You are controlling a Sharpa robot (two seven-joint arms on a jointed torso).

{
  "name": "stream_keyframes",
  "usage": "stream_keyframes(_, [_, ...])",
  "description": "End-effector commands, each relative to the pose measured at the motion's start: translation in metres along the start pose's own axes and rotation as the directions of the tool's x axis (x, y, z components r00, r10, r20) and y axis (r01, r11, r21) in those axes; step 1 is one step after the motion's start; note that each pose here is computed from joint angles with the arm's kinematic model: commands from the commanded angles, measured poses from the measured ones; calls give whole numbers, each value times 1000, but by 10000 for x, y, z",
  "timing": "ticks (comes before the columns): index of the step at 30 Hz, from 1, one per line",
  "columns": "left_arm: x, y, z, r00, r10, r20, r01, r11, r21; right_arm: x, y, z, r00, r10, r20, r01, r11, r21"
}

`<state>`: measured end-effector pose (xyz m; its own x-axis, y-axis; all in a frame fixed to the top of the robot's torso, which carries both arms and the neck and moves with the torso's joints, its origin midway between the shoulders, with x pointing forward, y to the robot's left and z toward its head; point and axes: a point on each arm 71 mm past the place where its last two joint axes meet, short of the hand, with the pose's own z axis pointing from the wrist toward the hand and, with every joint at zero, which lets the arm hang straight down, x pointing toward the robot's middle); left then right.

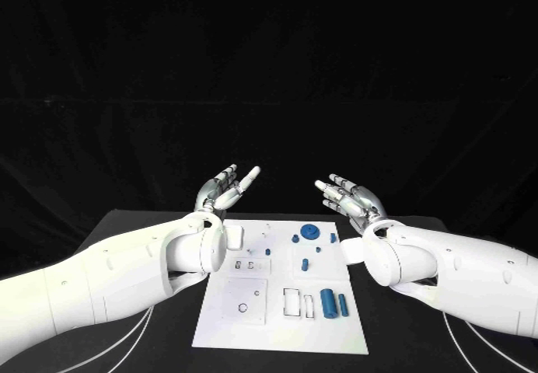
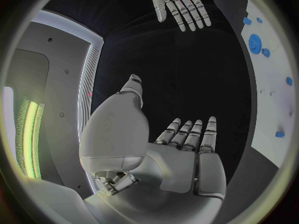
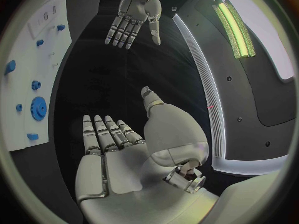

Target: Assemble the parts on the task board

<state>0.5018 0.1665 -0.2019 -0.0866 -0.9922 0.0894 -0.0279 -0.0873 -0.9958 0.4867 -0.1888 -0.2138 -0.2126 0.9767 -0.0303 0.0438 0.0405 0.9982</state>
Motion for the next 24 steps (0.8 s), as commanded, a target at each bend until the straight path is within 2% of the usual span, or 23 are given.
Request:
stream_keyframes(1, [42,7,1,999,-30,-44,30,999,-20,108,-11,16,984,-12,-177,19,999,39])
stream_keyframes(7, [42,7,1,999,-30,-44,30,999,-20,115,-1,34,977,-23,-212,33,998,48])
stream_keyframes(8, [-155,-57,-59,999,-25,-45,26,1000,9,-105,97,128,961,-232,-150,220,971,-97])
stream_keyframes(13, [-212,-93,-85,999,-21,-48,23,999,30,-155,167,154,934,-336,-122,317,936,-156])
stream_keyframes(20, [-261,-138,-132,997,-25,-72,27,999,36,-210,243,177,876,-470,-110,442,872,-211])
stream_keyframes(24, [-274,-170,-179,995,-27,-101,31,999,37,-237,284,199,819,-562,-116,528,817,-232])
